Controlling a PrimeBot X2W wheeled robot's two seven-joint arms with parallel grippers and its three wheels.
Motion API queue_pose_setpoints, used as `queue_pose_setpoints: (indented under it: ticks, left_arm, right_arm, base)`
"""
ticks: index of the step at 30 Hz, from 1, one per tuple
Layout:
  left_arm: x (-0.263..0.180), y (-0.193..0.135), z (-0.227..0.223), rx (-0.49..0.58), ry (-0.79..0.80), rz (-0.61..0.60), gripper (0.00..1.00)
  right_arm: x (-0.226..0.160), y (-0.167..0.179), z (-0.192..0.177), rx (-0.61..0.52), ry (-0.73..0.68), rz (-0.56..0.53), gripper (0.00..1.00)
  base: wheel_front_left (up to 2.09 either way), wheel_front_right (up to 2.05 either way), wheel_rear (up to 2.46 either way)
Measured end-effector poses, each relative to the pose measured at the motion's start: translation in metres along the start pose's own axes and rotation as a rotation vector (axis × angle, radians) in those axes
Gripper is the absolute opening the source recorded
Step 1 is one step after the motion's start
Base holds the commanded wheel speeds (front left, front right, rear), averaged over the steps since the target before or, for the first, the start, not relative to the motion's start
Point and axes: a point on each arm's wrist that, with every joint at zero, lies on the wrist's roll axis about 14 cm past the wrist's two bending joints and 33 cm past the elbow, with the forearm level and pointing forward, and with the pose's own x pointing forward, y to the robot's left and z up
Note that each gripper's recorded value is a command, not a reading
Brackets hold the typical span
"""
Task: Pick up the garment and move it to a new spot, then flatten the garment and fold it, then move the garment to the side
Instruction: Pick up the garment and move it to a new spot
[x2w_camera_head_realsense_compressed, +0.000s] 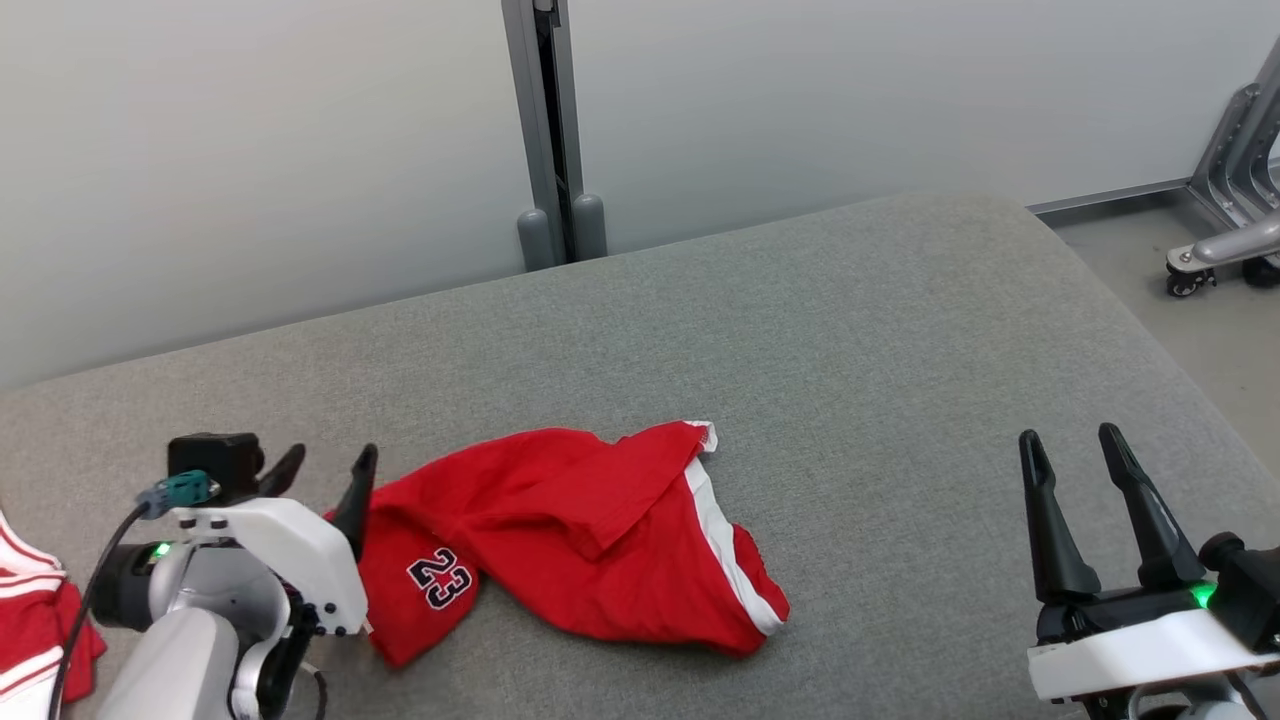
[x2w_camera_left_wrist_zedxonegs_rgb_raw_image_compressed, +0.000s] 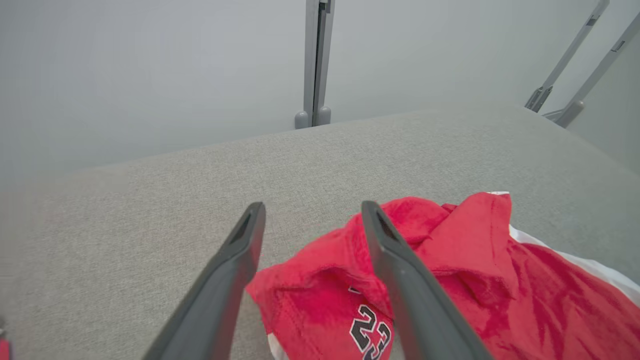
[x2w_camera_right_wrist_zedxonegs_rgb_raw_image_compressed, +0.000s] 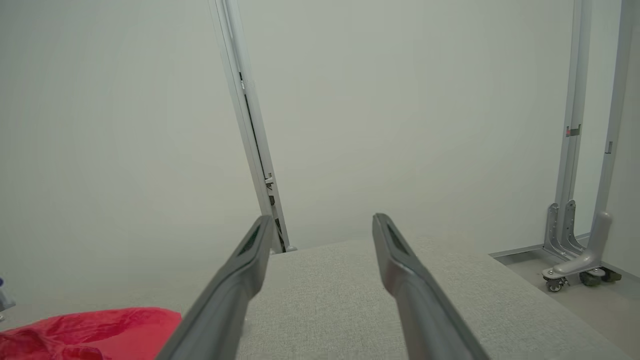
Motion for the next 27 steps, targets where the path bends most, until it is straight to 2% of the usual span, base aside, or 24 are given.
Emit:
queue_pose_setpoints:
  ticks: [3,8,11,16,20,27]
  left_arm:
    - [-0.011,0.016,0.021,-0.004,-0.074,0.054,1.0]
    - [-0.036,0.034,0.048,-0.069,-0.215,0.144,1.0]
    - [-0.051,0.034,0.05,-0.042,-0.265,0.164,1.0]
    - [-0.071,0.043,0.039,-0.049,-0.321,0.224,1.0]
    - [-0.076,0.038,0.031,-0.072,-0.341,0.228,1.0]
    - [-0.084,0.04,-0.002,-0.111,-0.31,0.268,1.0]
  right_arm:
    - [-0.002,0.0,-0.003,-0.006,0.015,0.004,1.0]
    - [0.002,0.01,0.008,-0.004,-0.017,0.028,1.0]
    - [0.003,0.017,0.009,0.0,-0.014,0.044,1.0]
    - [0.006,0.026,0.011,-0.006,-0.013,0.069,1.0]
    - [0.006,0.023,0.007,-0.007,0.005,0.06,1.0]
    - [-0.001,0.016,-0.006,0.007,0.051,0.034,1.0]
  base:
    - [0.0,0.0,0.0]
    - [0.0,0.0,0.0]
    - [0.0,0.0,0.0]
    - [0.0,0.0,0.0]
    - [0.0,0.0,0.0]
    - [0.0,0.0,0.0]
